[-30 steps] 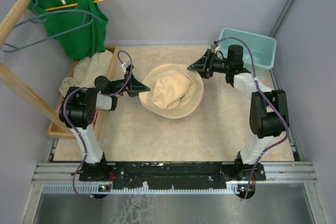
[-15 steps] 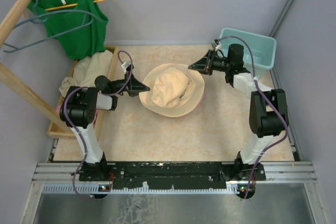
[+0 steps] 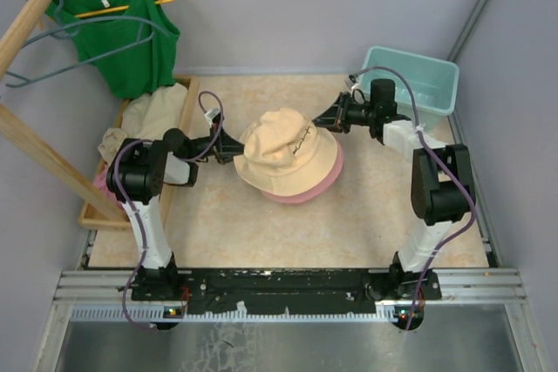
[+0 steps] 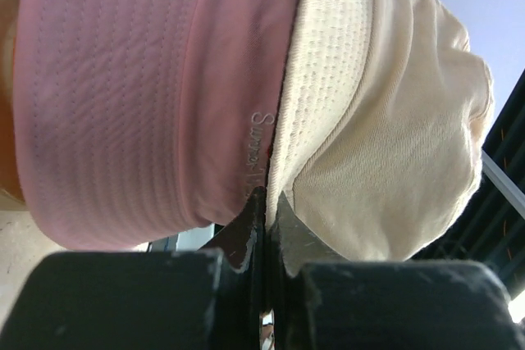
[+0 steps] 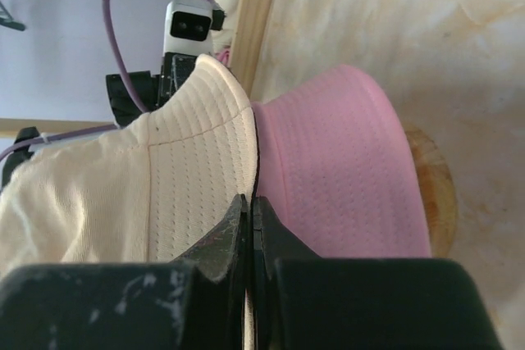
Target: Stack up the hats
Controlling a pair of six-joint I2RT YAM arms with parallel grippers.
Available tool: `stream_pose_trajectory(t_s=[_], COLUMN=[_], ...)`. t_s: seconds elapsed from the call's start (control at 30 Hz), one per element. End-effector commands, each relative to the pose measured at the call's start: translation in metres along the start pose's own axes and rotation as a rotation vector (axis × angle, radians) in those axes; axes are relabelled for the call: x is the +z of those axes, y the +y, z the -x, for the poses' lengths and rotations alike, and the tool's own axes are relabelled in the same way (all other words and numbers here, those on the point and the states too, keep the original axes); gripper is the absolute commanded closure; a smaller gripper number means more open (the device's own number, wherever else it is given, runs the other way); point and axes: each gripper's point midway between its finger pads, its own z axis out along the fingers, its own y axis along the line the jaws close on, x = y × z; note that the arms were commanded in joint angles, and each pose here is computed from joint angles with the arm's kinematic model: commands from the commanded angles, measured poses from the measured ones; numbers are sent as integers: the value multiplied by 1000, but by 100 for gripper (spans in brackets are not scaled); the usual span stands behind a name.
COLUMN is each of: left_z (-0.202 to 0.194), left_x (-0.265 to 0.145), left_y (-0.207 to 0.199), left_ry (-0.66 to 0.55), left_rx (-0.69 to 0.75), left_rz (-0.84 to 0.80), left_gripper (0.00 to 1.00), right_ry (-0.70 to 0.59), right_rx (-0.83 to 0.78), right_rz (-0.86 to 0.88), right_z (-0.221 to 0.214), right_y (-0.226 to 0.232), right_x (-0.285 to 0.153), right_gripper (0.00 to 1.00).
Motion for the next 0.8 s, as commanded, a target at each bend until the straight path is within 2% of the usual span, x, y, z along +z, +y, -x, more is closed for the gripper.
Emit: stream_pose_trajectory(t_s=[0.0, 0.4, 0.47, 0.53, 0.67, 0.77], left_z=[-9, -21, -26, -29, -31, -31], left_x=[-11, -11, -12, -13, -13, -13], left_y=[5, -20, -26, -30, -35, -34], left_ry=[31, 37, 39, 38, 30, 27], left_rx=[233, 289, 301, 308, 326, 324], left_rz=[-32, -48, -51, -53, -59, -59], left_gripper=[99, 90, 87, 85, 82, 82], right_ry=[-34, -97, -116, -141, -213, -272], right_rx=[-17, -93, -102, -115, -142, -132], right_rz=[-137, -108, -97, -82, -61, -71], right_z=[1, 11, 15, 18, 22, 21], right_y=[-44, -8, 0, 12, 38, 47], right_x=[-5, -27, -32, -38, -58, -78], right_gripper=[100, 100, 88, 67, 53, 49])
